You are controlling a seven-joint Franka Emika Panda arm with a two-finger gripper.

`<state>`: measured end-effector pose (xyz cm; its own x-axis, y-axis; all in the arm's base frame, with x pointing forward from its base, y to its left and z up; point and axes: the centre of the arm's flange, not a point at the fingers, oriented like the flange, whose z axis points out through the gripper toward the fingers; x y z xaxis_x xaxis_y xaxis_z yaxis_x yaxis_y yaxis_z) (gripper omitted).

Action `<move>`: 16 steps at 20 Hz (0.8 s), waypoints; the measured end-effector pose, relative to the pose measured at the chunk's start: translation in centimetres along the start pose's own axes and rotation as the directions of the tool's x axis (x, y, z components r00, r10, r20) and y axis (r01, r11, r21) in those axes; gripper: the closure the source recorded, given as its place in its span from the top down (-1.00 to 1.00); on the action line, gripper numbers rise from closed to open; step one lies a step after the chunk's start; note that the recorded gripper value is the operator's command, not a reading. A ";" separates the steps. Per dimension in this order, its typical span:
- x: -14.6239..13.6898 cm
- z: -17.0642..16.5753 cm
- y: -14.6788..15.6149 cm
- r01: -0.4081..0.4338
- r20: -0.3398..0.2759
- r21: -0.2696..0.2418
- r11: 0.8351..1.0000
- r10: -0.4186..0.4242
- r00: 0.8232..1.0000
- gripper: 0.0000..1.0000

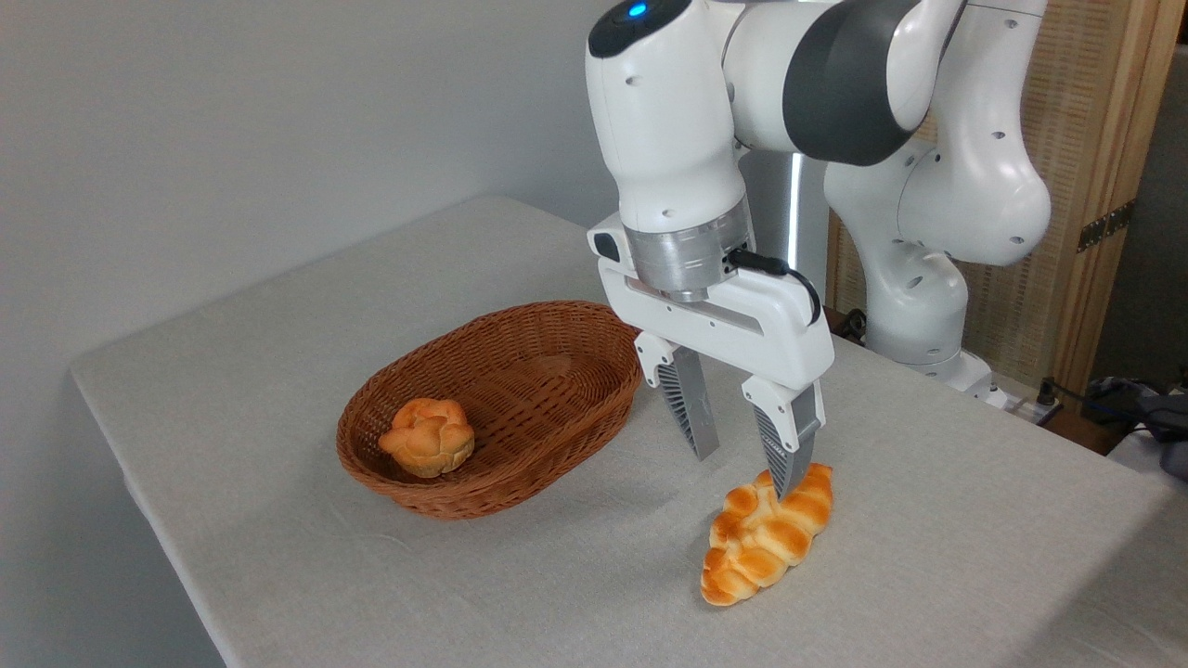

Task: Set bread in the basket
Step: 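Move the open gripper over the braided bread roll and lower it, then close the gripper around the middle of the braided roll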

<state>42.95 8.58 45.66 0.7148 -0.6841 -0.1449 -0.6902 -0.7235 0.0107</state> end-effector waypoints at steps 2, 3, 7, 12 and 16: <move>-0.1 0.7 0.3 -0.014 0.007 -0.010 1.000 0.014 1.000 1.00; -0.1 1.1 0.4 -0.015 0.010 -0.015 1.000 0.015 1.000 1.00; -0.2 2.5 0.6 -0.017 0.002 -0.013 1.000 0.017 1.000 1.00; -0.2 2.8 0.5 -0.047 -0.010 -0.002 0.999 0.047 0.999 1.00; -0.6 2.9 0.2 -0.057 0.004 0.007 0.998 0.057 0.998 1.00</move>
<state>42.08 9.09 42.86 0.6738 -0.7239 -0.1478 -0.7307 -0.6826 0.0119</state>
